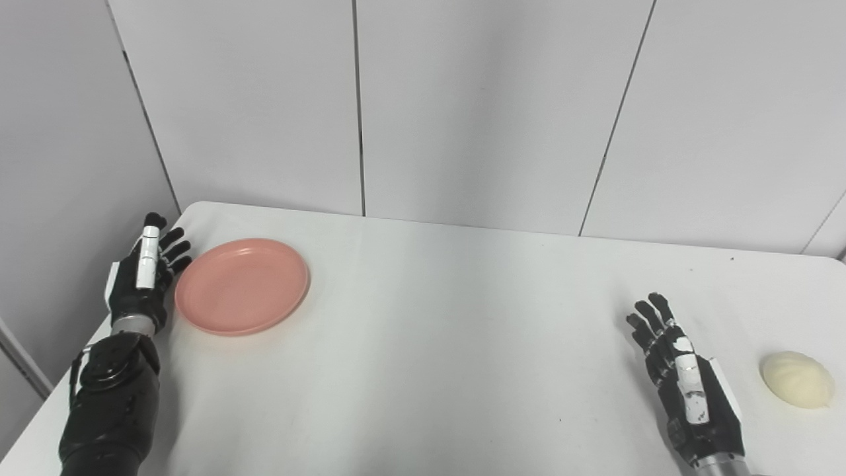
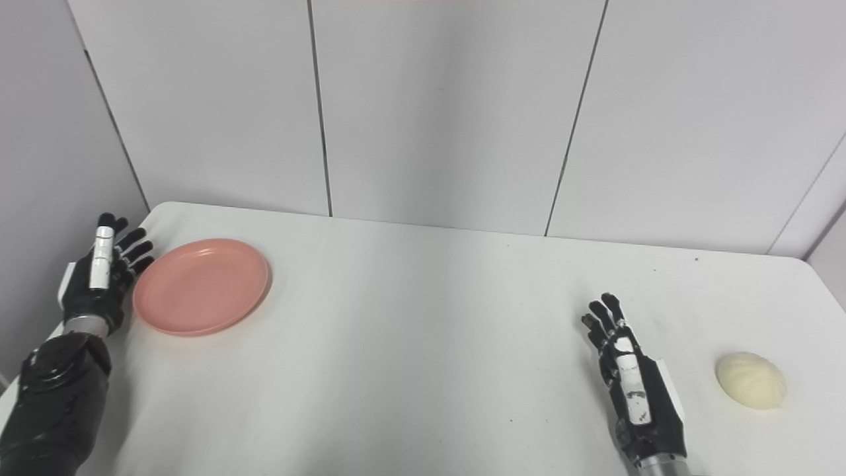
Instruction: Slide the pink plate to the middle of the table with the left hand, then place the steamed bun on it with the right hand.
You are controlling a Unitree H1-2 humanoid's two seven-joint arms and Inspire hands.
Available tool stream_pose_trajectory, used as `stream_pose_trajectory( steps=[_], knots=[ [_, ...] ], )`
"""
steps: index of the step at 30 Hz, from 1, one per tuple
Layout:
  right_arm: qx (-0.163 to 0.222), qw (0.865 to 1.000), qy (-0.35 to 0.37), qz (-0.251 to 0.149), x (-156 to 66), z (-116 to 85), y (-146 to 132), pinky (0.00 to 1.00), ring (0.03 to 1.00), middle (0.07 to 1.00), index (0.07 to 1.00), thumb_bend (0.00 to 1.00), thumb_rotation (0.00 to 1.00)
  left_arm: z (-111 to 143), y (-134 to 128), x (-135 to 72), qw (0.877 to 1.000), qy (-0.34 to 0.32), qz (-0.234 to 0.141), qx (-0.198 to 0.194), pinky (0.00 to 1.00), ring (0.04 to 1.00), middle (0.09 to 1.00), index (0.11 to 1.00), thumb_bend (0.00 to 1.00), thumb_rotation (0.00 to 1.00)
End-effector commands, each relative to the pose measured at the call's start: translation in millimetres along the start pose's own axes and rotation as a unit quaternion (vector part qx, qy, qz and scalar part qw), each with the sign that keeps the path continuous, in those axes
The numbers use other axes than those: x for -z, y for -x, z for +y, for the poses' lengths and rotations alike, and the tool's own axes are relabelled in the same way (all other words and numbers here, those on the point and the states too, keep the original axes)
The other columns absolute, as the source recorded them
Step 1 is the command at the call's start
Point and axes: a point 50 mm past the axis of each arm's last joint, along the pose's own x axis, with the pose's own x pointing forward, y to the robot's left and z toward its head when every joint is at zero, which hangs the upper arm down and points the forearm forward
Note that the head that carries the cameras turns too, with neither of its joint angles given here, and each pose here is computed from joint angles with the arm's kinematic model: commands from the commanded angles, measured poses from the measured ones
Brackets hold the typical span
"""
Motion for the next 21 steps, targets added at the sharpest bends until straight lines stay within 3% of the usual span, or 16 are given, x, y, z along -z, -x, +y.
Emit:
stream_pose_trajectory(
  steps=[1, 12, 21],
  knots=[
    [0.005, 1.0, -0.005, 0.009, 10.2, -2.1, 15.4, 1.0, 0.936, 0.953, 0.971, 0.77, 0.93, -5.0, -11.2, -22.0, 0.999, 0.008, -0.034, 0.006, 0.81, 0.82, 0.822, 0.858, 0.81, 0.84],
    [0.004, 1.0, -0.001, 0.013, 7.4, -4.5, 16.7, 1.0, 0.94, 0.955, 0.971, 0.81, 0.92, -8.2, -2.1, -7.1, 1.0, 0.009, -0.021, 0.017, 0.78, 0.811, 0.82, 0.865, 0.81, 0.83],
    [0.004, 1.0, 0.001, 0.014, 6.1, -2.8, 17.4, 1.0, 0.937, 0.954, 0.971, 0.8, 0.91, -37.2, -0.3, -12.1, 0.998, 0.041, -0.022, 0.051, 0.8, 0.809, 0.808, 0.847, 0.82, 0.8]
  ],
)
